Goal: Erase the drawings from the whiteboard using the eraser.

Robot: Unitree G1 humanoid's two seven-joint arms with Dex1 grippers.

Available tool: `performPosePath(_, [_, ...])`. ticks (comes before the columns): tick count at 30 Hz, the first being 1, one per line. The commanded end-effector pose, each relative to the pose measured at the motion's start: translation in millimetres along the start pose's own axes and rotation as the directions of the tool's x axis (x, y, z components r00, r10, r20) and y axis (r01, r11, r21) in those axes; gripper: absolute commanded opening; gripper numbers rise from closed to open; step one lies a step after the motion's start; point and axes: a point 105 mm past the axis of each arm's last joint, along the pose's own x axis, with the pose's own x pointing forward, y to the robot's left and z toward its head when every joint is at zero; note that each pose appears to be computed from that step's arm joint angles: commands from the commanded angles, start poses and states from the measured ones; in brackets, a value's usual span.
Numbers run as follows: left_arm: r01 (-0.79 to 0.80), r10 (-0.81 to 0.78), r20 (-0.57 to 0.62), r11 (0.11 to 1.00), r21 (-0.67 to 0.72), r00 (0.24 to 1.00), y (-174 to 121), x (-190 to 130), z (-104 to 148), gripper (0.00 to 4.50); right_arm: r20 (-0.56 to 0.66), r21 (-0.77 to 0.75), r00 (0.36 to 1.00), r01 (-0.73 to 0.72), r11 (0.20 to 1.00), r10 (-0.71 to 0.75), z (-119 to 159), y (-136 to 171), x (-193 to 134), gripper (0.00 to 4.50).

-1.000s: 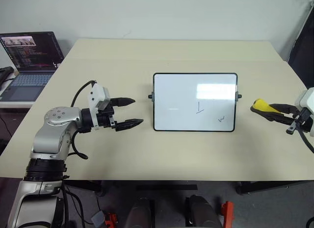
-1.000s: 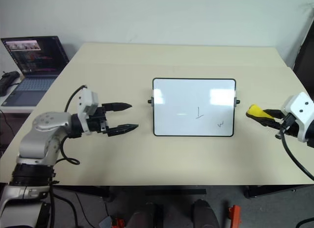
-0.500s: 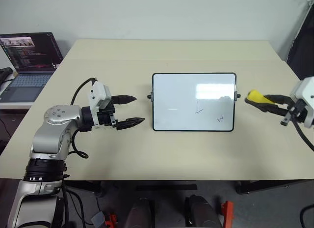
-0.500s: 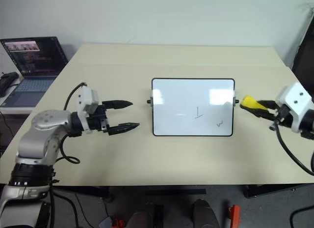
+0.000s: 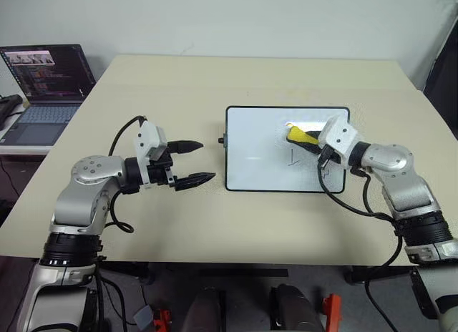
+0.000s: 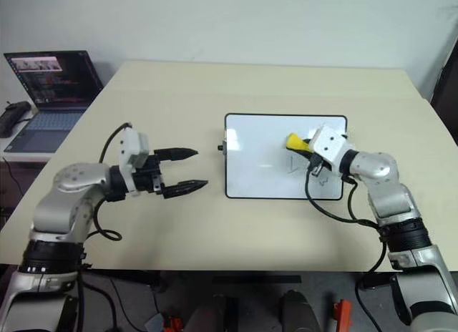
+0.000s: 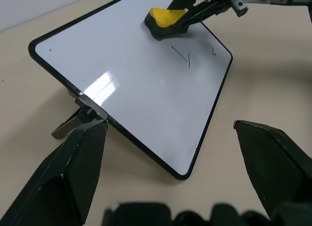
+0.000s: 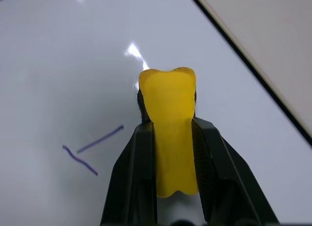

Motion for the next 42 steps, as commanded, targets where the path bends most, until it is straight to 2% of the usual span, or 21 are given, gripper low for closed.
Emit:
performPosePath(1, [-0.023,0.022,0.018,0.999,0.041,1.000,2,-6,12,4.50,-0.056,-0.045,0.998,-0.042,0.998,0.039,-12,5,2,0.67])
performPosePath(5, [-0.024,0.023,0.018,0.999,0.040,1.000,1,-7,13,4.50,-0.108,-0.059,0.983,-0.156,0.986,0.149,-24,36,6,0.67])
performPosePath(10, [-0.020,0.019,0.021,0.999,0.042,1.000,1,-4,14,4.50,-0.125,0.000,0.942,-0.314,0.950,0.311,-39,97,14,0.64])
performPosePath(12, [-0.018,0.017,0.024,0.999,0.042,1.000,1,-3,15,4.50,-0.128,0.018,0.936,-0.329,0.944,0.329,-43,106,13,0.64])
performPosePath(16, [-0.017,0.016,0.024,0.999,0.043,1.000,2,-3,15,4.50,-0.143,0.035,0.951,-0.271,0.962,0.273,-45,92,12,0.64])
performPosePath(20, [-0.016,0.015,0.024,0.999,0.045,1.000,3,-2,15,4.50,-0.165,-0.039,0.985,-0.067,0.997,0.059,-45,35,12,0.59])
performPosePath(22, [-0.016,0.015,0.025,0.999,0.046,1.000,3,-2,16,4.50,-0.163,-0.057,0.987,-0.013,0.998,0.004,-43,19,11,0.55])
performPosePath(25, [-0.014,0.013,0.029,0.999,0.047,0.999,3,-2,16,4.50,-0.049,-0.010,0.999,-0.022,1.000,0.021,-16,7,2,0.54])
performPosePath(28, [-0.017,0.015,0.027,0.998,0.054,1.000,5,-3,17,4.50,-0.054,-0.061,0.994,-0.103,0.993,0.100,-7,10,-13,0.52])
performPosePath(30, [-0.019,0.017,0.028,0.998,0.066,0.999,6,-4,21,4.50,-0.016,-0.013,0.990,-0.139,0.990,0.139,6,9,-30,0.52])
performPosePath(33, [-0.016,0.014,0.027,0.996,0.085,1.000,7,-6,26,4.50,0.030,0.048,0.993,-0.112,0.993,0.111,20,-7,-53,0.52])
performPosePath(36, [-0.018,0.015,0.025,0.995,0.100,1.000,7,-7,29,4.50,0.053,0.133,0.996,-0.082,0.988,0.076,22,-21,-77,0.52])
performPosePath(40, [-0.024,0.022,0.017,0.995,0.101,1.000,8,-11,28,4.50,-0.082,0.186,0.996,0.044,0.982,-0.030,-4,-45,-124,0.52])
performPosePath(42, [-0.029,0.028,0.009,0.995,0.096,1.000,9,-13,25,4.50,-0.141,0.218,0.989,0.075,0.973,-0.044,-19,-44,-144,0.52])
